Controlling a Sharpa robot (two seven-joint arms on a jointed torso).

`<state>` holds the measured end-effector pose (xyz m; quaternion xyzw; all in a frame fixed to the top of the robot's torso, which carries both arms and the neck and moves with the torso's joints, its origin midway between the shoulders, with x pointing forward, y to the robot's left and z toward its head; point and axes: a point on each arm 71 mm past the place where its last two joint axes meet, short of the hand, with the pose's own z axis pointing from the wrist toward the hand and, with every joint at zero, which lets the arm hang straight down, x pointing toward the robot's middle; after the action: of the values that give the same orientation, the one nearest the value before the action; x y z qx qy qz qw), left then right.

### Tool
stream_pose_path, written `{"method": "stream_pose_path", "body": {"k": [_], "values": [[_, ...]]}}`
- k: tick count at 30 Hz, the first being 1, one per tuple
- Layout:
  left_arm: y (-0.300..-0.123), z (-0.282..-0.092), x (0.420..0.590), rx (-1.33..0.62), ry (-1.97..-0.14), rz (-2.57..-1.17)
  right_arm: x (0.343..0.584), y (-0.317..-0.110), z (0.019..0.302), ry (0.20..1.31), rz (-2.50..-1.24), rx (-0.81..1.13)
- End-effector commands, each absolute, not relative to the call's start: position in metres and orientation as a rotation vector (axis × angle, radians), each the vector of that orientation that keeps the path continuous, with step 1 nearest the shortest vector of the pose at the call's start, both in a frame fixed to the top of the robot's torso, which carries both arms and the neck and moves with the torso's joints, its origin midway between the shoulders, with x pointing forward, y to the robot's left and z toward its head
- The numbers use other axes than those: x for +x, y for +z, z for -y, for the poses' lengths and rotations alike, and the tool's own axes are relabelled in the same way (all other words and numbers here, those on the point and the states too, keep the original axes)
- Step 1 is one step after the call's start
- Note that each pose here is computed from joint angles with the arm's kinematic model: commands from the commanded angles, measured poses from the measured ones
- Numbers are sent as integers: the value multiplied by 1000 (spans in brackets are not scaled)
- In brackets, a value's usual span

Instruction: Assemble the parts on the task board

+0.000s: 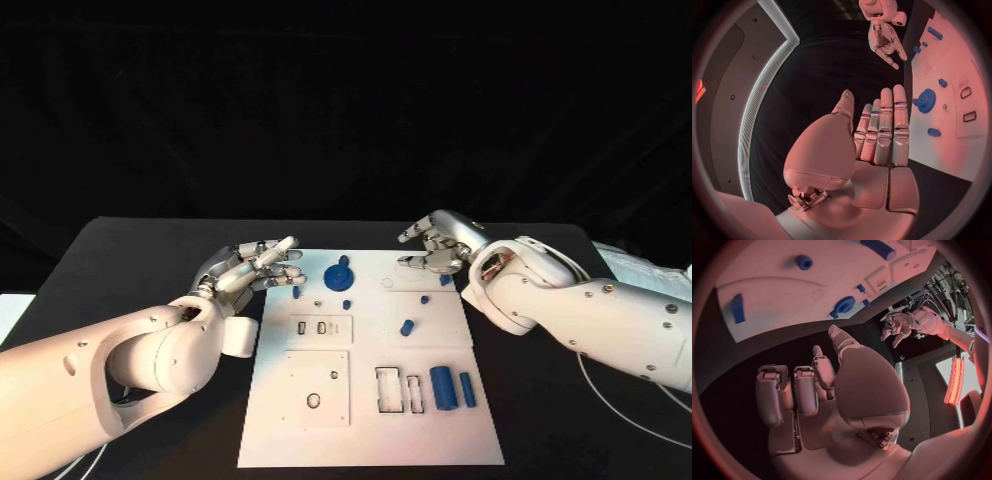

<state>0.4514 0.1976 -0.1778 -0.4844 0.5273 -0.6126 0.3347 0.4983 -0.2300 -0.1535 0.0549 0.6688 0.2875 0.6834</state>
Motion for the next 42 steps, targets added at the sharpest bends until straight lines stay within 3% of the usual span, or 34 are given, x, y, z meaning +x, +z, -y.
{"method": "stream_pose_path", "body": {"k": [1, 14, 29, 42], "values": [[-175, -195, 451, -1215, -1652, -1378, 494, -153, 243, 779, -1541, 154], [-176, -195, 453, -1206, -1653, -1386, 495, -174, 300, 687, -1566, 195], [-177, -196, 454, -1210, -1643, -1388, 495, -200, 303, 648, -1606, 183], [-177, -197, 454, -1211, -1641, -1388, 499, -208, 301, 636, -1610, 196]]}}
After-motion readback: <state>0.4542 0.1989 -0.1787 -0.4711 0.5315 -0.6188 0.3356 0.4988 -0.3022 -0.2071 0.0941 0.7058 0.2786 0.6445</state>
